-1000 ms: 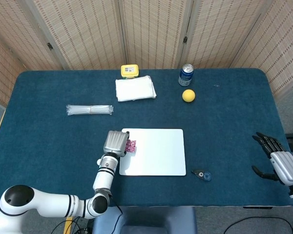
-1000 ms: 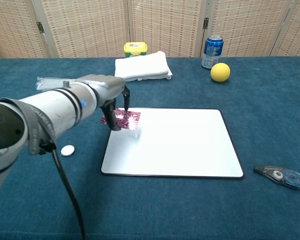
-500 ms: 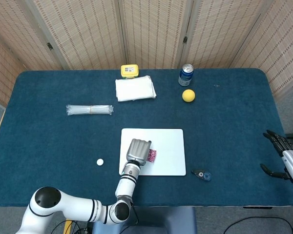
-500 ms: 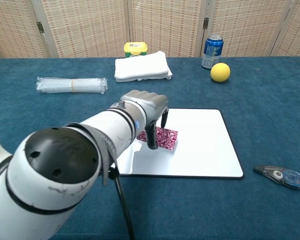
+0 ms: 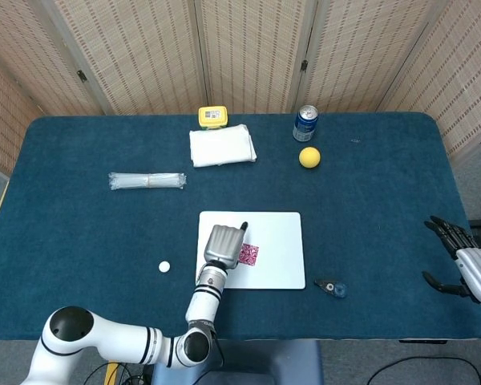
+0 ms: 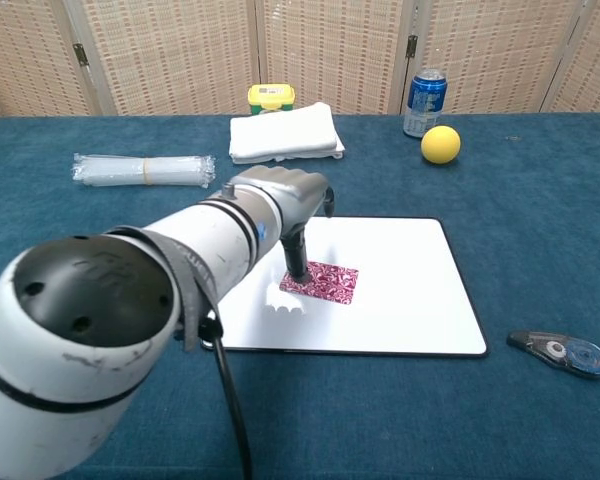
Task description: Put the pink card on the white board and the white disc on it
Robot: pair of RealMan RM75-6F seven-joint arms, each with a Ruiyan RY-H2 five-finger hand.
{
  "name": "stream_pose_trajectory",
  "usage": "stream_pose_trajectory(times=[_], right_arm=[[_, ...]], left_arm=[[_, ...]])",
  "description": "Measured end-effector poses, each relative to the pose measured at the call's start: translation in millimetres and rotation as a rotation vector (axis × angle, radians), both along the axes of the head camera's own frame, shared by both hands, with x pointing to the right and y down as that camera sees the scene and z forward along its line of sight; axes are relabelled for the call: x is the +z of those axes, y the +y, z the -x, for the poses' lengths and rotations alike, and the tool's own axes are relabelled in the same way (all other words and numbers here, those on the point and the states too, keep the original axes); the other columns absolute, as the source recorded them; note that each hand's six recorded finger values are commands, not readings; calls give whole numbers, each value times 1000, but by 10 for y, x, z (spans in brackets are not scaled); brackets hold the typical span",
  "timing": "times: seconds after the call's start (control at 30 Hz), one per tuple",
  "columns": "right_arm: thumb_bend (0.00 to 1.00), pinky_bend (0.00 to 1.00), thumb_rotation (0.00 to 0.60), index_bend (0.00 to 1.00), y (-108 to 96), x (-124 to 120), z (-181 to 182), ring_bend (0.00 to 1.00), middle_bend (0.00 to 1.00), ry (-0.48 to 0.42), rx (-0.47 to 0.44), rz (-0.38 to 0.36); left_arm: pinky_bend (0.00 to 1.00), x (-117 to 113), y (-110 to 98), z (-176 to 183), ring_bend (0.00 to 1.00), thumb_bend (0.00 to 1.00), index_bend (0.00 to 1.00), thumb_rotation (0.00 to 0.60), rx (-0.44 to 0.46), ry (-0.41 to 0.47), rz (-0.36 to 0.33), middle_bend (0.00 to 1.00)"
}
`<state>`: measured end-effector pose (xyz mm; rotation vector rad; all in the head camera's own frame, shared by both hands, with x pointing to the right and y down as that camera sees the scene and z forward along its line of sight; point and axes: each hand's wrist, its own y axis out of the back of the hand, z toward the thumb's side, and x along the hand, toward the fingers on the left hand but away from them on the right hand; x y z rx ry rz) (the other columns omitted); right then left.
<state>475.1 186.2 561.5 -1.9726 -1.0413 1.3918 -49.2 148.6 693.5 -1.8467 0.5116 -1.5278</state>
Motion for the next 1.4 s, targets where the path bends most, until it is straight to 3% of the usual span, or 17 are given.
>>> stream_pose_trajectory(times=[0.17,0.37,0.5,0.97,1.4], right_arm=[[237,0,600,0,13,2,38,0,0,10,-14,-4],[238,0,600,0,55,26,121,0,0,20,-44,2],[238,0,600,0,87,34,180,0,0,27,-67,4],[238,0,600,0,171,24,290,0,0,49,-100,-10],[238,0,600,0,246,39,340,0,0,57,-115,-3]], left_arm=[[979,-155,55,335,980,272,371,600,-46,-10,-21,1000],[979,-93,287,999,980,272,402,600,-144,-67,12,1000],[978,-90,388,1242,980,272,406,600,-180,-73,22,1000],[977,-93,473,1657,980,272,424,600,-252,-49,24,1000],[975,9,526,1812,980,272,449,600,-296,3,39,1000]])
